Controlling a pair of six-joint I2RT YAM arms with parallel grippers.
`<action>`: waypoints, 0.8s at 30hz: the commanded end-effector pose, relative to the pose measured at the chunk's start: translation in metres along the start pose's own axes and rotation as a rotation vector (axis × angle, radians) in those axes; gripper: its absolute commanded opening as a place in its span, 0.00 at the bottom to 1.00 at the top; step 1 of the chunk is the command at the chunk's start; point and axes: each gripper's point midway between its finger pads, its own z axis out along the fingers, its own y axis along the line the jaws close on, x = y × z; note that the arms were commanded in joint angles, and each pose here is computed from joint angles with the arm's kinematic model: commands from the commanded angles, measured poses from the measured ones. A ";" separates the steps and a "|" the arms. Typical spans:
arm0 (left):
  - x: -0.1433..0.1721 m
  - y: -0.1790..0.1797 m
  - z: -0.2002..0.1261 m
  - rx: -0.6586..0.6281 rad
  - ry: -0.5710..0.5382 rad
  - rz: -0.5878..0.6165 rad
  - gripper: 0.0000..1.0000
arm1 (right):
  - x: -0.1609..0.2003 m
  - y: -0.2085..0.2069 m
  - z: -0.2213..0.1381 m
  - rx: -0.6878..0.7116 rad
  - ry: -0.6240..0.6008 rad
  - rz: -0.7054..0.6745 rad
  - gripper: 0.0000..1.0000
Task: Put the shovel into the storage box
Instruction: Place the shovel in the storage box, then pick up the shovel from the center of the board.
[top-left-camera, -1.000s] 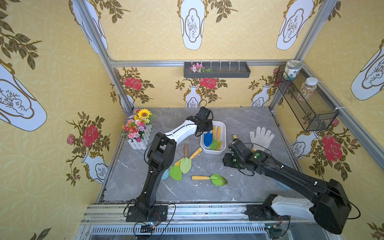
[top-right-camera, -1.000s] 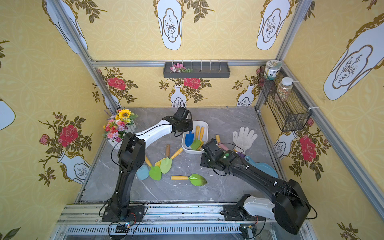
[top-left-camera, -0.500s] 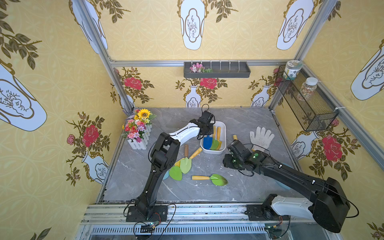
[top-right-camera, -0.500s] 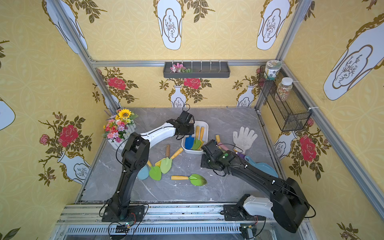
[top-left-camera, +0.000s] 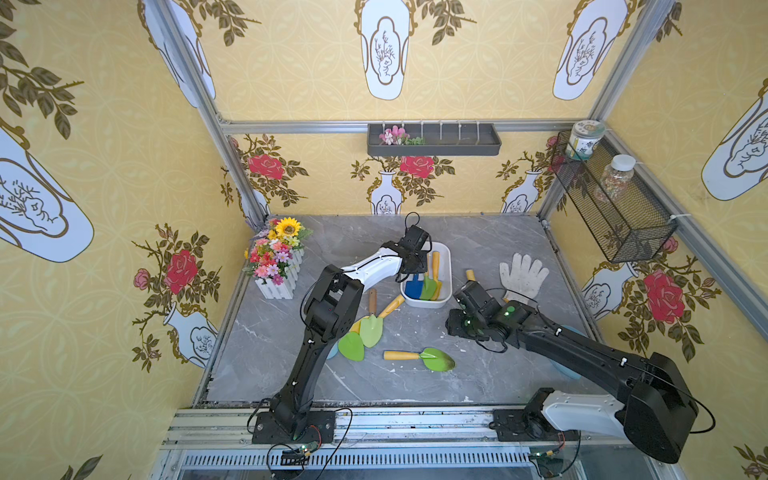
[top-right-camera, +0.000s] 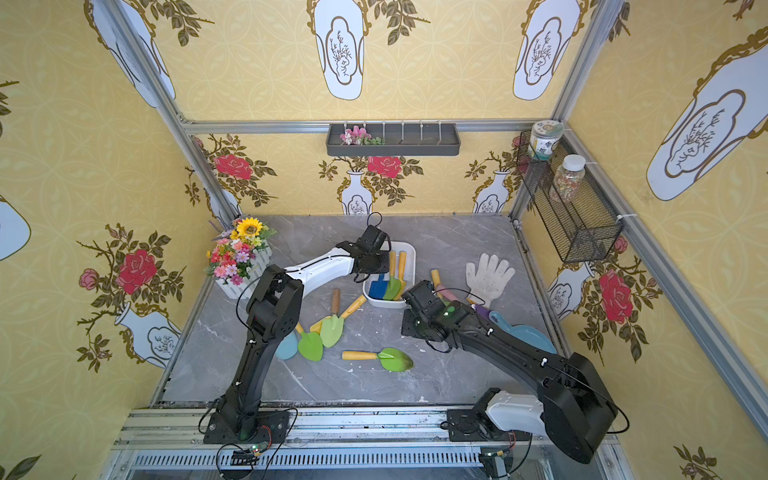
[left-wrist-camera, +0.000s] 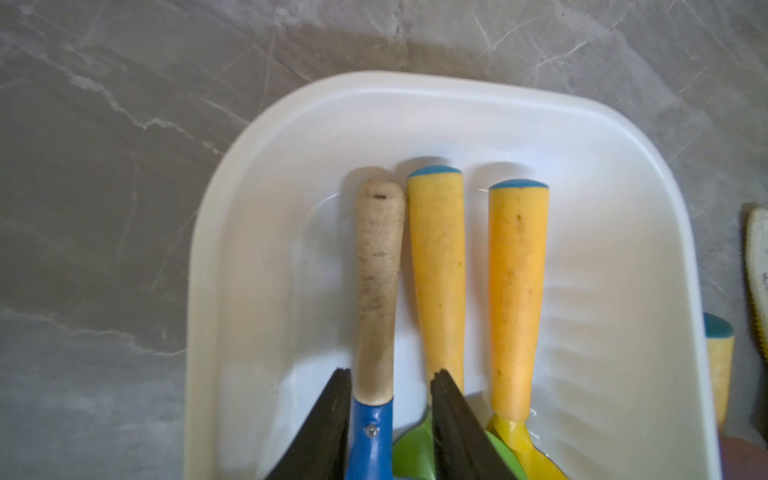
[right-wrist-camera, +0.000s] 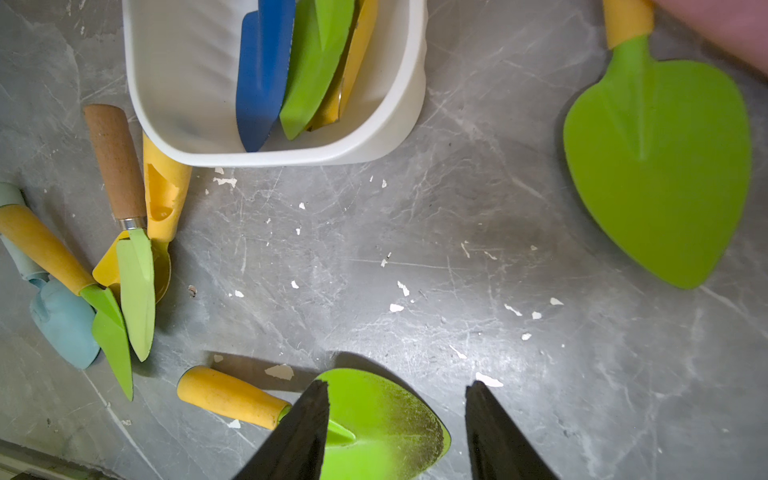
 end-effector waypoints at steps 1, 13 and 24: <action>-0.003 0.000 -0.007 -0.005 -0.008 0.007 0.38 | -0.007 0.007 0.000 -0.020 -0.024 0.007 0.57; -0.012 -0.013 -0.070 0.070 -0.067 -0.010 0.40 | -0.016 0.014 -0.009 -0.029 -0.036 -0.019 0.58; 0.014 0.005 -0.128 0.127 -0.120 -0.089 0.43 | -0.022 0.026 -0.011 -0.048 -0.029 -0.054 0.62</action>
